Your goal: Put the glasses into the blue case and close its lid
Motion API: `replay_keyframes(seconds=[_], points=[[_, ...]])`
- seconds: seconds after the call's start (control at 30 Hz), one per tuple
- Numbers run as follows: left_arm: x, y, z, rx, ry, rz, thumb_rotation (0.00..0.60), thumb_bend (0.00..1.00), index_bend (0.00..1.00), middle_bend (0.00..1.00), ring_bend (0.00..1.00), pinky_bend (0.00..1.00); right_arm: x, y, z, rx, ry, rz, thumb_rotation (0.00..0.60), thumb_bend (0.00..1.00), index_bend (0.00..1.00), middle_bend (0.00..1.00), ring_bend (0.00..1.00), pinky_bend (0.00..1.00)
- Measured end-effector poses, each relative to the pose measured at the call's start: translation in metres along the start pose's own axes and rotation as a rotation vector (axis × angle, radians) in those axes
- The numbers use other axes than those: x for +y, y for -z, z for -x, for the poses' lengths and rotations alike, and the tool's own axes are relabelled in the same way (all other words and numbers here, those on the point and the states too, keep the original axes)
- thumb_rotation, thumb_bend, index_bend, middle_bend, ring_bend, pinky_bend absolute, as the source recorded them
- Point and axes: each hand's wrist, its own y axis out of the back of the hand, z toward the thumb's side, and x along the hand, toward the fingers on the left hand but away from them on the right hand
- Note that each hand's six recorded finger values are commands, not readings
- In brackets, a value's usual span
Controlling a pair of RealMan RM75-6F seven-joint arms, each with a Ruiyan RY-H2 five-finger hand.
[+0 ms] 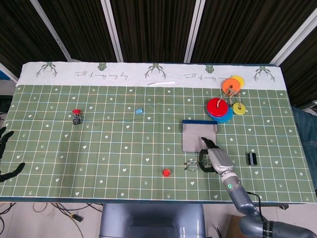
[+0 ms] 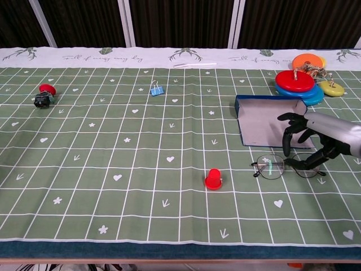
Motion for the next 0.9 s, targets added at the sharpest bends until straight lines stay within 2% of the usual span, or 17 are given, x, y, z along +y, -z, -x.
replay_keyframes(seconds=[0.67,0.9], points=[[-0.0008,-0.0004,0.0001,-0.002,0.003,-0.002,0.6,0.22,0.1,0.0,0.0,0.0,-0.0047,0.0038,0.0008,-0.011,-0.026,-0.018,0.6,0.47,0.57,0.0,0.06,0.21],[-0.001,-0.0003,0.0002,-0.002,0.004,-0.002,0.6,0.22,0.1,0.0,0.0,0.0,-0.0044,0.0034,0.001,-0.01,-0.026,-0.018,0.6,0.5,0.61,0.0,0.06,0.21]])
